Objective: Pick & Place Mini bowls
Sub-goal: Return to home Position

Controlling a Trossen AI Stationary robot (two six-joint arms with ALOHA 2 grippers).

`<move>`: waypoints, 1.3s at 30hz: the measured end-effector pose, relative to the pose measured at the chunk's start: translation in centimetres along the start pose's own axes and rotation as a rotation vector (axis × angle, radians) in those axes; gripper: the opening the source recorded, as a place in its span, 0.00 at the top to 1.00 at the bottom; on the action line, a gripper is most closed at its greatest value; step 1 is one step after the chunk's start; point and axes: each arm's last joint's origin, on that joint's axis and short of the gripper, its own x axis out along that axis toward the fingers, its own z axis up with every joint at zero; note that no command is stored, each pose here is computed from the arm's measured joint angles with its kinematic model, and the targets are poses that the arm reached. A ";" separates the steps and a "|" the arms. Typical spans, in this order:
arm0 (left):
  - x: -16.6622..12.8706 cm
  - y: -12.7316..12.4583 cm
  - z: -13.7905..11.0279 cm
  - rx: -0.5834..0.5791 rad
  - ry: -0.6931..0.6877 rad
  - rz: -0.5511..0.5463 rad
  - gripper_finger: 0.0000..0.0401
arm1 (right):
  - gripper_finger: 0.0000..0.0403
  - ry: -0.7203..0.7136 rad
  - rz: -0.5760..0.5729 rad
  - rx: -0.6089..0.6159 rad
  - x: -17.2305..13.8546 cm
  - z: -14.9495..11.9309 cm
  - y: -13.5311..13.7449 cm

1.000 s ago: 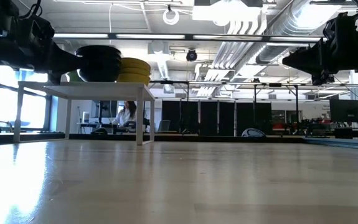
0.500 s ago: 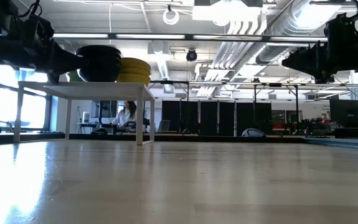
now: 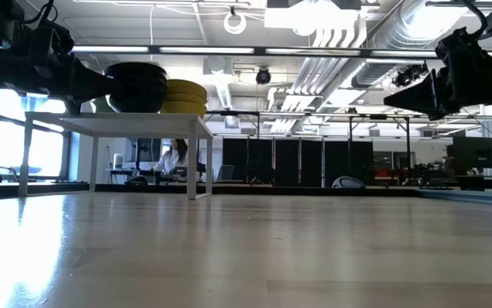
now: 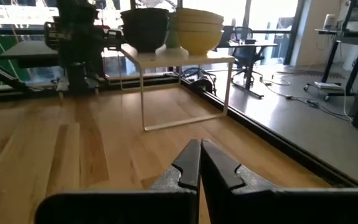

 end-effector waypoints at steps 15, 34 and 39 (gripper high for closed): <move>0.0 0.0 0.0 0.000 0.000 -0.001 1.00 | 1.00 -0.116 -0.006 -0.026 -0.8 0.9 -0.2; 0.0 0.0 0.0 0.000 0.001 -0.003 1.00 | 1.00 -0.117 -0.034 -0.058 -0.8 1.0 -0.3; 0.0 0.0 0.0 0.000 0.001 -0.003 1.00 | 1.00 -0.119 -0.034 -0.057 -0.8 1.0 -0.3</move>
